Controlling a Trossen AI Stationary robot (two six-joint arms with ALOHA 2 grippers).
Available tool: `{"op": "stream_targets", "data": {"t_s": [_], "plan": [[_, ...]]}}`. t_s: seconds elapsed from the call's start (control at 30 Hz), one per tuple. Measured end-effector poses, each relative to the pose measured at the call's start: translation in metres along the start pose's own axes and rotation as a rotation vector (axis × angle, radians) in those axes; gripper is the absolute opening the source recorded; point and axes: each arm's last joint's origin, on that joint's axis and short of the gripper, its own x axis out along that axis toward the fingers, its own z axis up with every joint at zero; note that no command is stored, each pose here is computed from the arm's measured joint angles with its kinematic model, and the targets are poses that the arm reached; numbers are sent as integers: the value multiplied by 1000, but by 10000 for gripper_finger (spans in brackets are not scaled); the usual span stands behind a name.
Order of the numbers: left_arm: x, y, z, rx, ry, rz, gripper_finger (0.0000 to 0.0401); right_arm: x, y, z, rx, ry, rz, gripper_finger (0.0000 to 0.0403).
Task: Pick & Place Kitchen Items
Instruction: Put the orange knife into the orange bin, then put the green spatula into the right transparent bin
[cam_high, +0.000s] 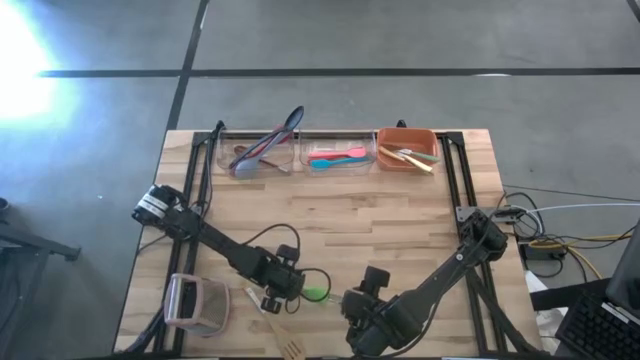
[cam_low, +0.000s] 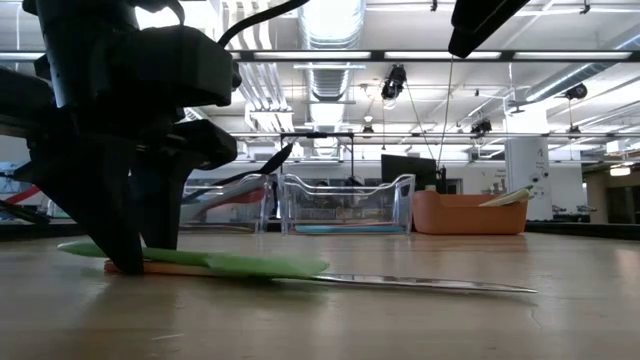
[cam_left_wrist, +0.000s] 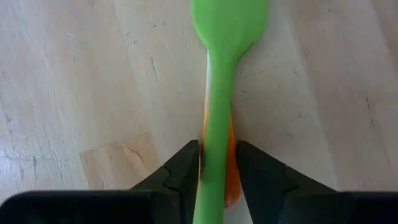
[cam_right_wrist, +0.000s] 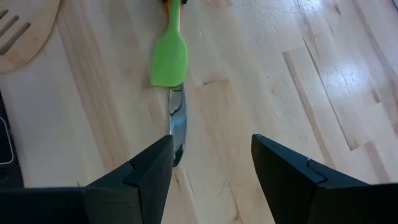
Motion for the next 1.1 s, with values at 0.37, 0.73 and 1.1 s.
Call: {"op": "stream_targets", "data": {"t_s": [0.37, 0.73, 1.1], "plan": [[-1, 0, 0, -24, -2, -12, 118, 0, 0, 0, 8, 2, 3, 210], [-8, 1, 2, -18, -24, 17, 195, 0, 0, 0, 9, 2, 2, 210], [-8, 1, 0, -41, -4, -10, 182, 0, 0, 0, 15, 4, 4, 210]]}}
